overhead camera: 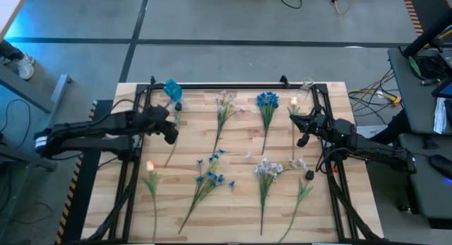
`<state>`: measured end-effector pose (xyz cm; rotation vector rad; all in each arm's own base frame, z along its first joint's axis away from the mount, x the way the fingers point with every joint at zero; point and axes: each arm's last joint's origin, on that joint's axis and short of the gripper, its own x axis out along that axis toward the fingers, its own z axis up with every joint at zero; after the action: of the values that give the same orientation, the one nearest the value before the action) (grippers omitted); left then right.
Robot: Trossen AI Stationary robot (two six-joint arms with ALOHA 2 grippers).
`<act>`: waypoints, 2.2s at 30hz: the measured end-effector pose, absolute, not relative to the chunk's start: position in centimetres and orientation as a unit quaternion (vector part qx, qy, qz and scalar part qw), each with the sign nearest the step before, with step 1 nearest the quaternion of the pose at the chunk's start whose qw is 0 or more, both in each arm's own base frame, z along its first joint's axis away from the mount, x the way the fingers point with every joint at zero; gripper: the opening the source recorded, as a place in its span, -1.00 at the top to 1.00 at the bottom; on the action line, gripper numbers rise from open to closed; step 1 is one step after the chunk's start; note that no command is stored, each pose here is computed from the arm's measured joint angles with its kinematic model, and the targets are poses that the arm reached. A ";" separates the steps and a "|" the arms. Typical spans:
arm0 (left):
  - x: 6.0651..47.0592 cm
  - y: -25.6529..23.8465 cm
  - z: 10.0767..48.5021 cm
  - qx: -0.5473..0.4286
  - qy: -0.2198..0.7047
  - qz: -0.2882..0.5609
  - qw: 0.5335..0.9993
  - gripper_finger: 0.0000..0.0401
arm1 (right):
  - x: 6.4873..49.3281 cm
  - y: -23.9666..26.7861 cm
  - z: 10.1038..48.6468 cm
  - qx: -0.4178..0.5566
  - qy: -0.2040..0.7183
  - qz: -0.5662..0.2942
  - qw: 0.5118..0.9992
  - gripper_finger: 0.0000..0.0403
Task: Sort flowers into vase by color
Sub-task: Put the top black tulip into the blue vase
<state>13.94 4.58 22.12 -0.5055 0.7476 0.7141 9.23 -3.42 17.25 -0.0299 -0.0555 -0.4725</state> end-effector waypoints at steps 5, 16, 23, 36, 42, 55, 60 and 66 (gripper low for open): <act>16.0 5.2 21.2 -0.248 0.410 0.365 0.798 0.78 | 9.2 -3.4 17.3 -0.015 -0.028 -0.234 0.972 0.95; 18.4 8.9 19.7 -0.258 0.516 0.427 0.696 0.24 | 9.2 -3.4 17.3 -0.015 -0.028 -0.234 0.972 0.95; 18.0 12.1 18.7 -0.302 0.511 0.424 0.683 0.24 | 9.2 -3.4 17.3 -0.015 -0.028 -0.234 0.972 0.95; 18.5 14.4 16.2 -0.333 0.529 0.404 0.668 0.28 | 9.2 -3.4 17.2 -0.015 -0.027 -0.234 0.972 0.95; 19.0 14.9 14.5 -0.328 0.550 0.396 0.658 0.28 | 9.2 -3.4 17.2 -0.015 -0.027 -0.234 0.972 0.95; 19.0 14.6 16.0 -0.312 0.533 0.351 0.704 0.95 | 9.2 -3.4 17.2 -0.015 -0.027 -0.234 0.972 0.95; 19.3 14.3 20.0 -0.298 0.413 0.324 0.797 0.98 | 9.2 -3.4 17.2 -0.015 -0.027 -0.234 0.972 0.95; 18.5 14.6 26.6 -0.217 0.192 0.321 0.902 0.99 | 9.2 -3.4 17.2 -0.015 -0.027 -0.234 0.972 0.95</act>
<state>18.47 14.59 26.56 -0.4498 0.3966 0.6636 9.23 -3.41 17.25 -0.0299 -0.0555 -0.4723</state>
